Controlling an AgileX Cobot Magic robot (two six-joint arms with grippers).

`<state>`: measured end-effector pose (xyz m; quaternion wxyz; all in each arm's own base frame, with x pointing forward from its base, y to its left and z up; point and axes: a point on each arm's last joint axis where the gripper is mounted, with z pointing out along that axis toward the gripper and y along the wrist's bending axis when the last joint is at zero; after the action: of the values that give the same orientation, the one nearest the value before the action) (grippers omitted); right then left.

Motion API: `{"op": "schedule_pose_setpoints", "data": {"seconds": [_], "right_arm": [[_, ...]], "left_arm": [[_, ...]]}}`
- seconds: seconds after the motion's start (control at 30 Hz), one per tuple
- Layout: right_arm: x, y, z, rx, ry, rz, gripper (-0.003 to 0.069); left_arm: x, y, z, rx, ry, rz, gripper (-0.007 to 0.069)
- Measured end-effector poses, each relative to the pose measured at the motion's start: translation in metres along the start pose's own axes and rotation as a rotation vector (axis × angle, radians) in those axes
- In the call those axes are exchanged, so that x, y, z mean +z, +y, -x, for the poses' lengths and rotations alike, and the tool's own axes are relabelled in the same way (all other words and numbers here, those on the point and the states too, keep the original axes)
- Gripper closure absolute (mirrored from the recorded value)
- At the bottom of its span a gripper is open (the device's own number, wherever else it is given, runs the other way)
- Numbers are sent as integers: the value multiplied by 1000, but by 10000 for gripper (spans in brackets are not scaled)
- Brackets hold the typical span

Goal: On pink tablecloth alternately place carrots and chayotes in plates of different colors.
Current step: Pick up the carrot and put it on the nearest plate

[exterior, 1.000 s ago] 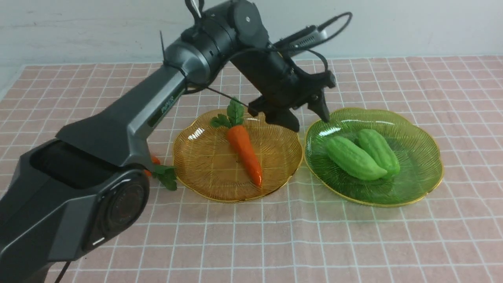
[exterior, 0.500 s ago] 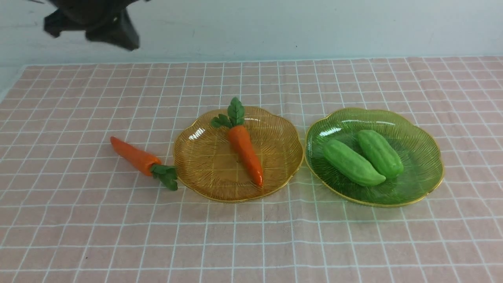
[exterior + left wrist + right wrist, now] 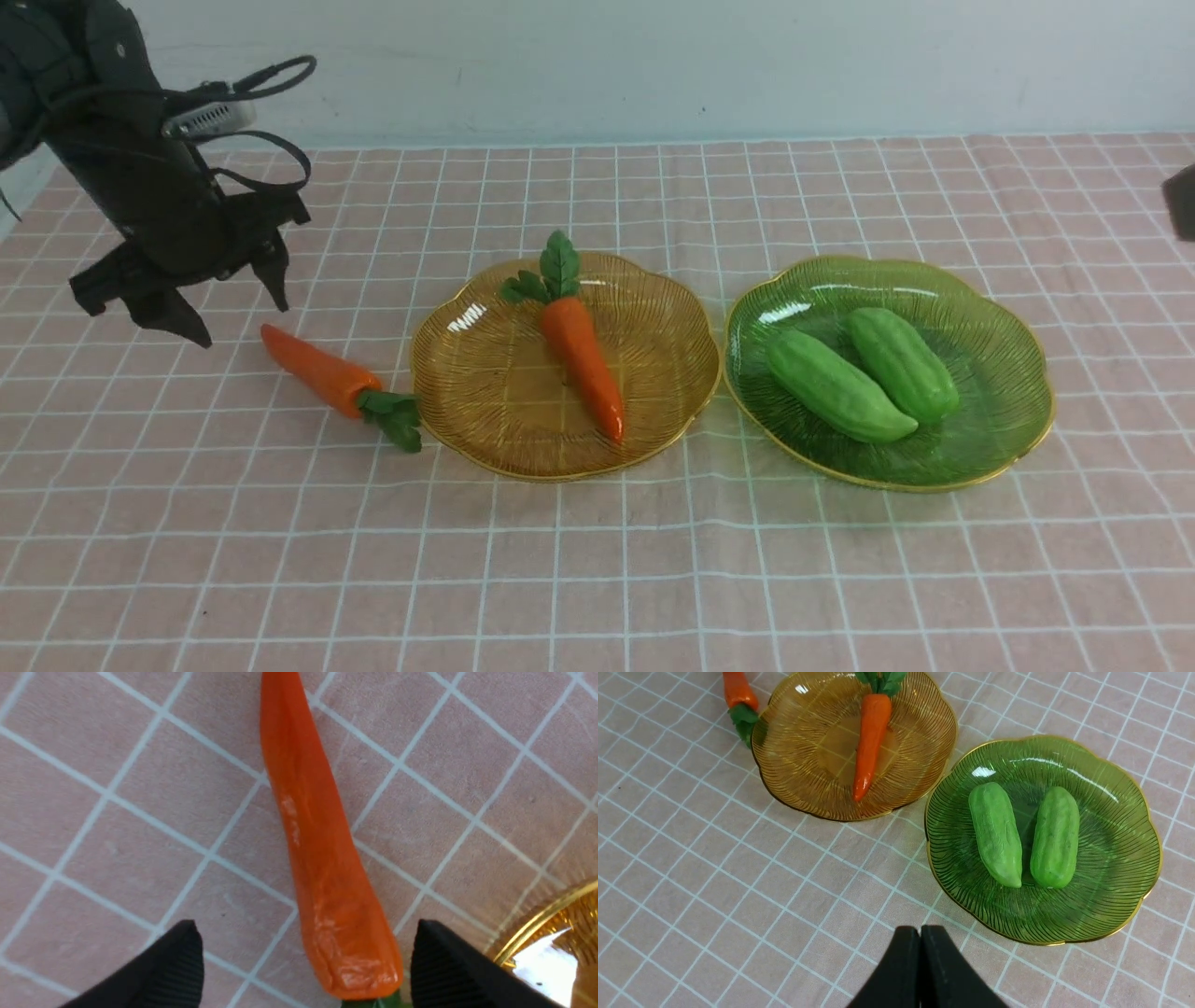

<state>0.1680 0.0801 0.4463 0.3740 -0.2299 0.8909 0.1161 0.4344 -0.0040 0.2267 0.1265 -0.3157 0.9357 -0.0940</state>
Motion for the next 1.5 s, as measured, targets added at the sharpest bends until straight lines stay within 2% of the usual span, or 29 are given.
{"op": "schedule_pose_setpoints", "data": {"seconds": [0.13, 0.37, 0.47, 0.53, 0.57, 0.7, 0.87, 0.97, 1.03, 1.17, 1.3, 1.47, 1.5], "right_arm": [[12, -2, 3, 8, 32, 2, 676], [23, -2, 5, 21, 61, 22, 676], [27, -1, 6, 24, 70, 29, 676], [27, -1, 6, 24, 70, 29, 676], [27, -1, 6, 24, 70, 29, 676], [27, -1, 6, 24, 70, 29, 676], [27, -1, 6, 24, 70, 29, 676], [27, -1, 6, 24, 70, 29, 676], [27, -1, 6, 24, 70, 29, 676], [27, -2, 7, 24, 58, 27, 676], [27, -2, 8, 23, 44, 22, 676], [27, -2, 8, 21, 47, 18, 676], [27, -3, 8, 20, 48, 17, 676]], "left_arm": [[33, -2, 2, -54, 26, -30, 79], [68, 1, -1, -94, 88, -21, 95], [68, 0, 0, -54, 87, -24, 185], [64, -2, 2, 10, 84, -31, 278], [61, -4, 3, 57, 86, -34, 348], [46, -11, 8, 205, 94, -45, 430], [12, -25, 19, 315, 93, -66, 437], [-15, -39, 27, 348, 48, -115, 437], [-33, -55, 25, 374, 10, -172, 437], [-43, -109, -21, 559, 20, -247, 434], [-31, -138, -59, 688, 41, -214, 413], [-13, -151, -80, 752, 55, -155, 365], [-7, -153, -83, 758, 61, -141, 336]]}}
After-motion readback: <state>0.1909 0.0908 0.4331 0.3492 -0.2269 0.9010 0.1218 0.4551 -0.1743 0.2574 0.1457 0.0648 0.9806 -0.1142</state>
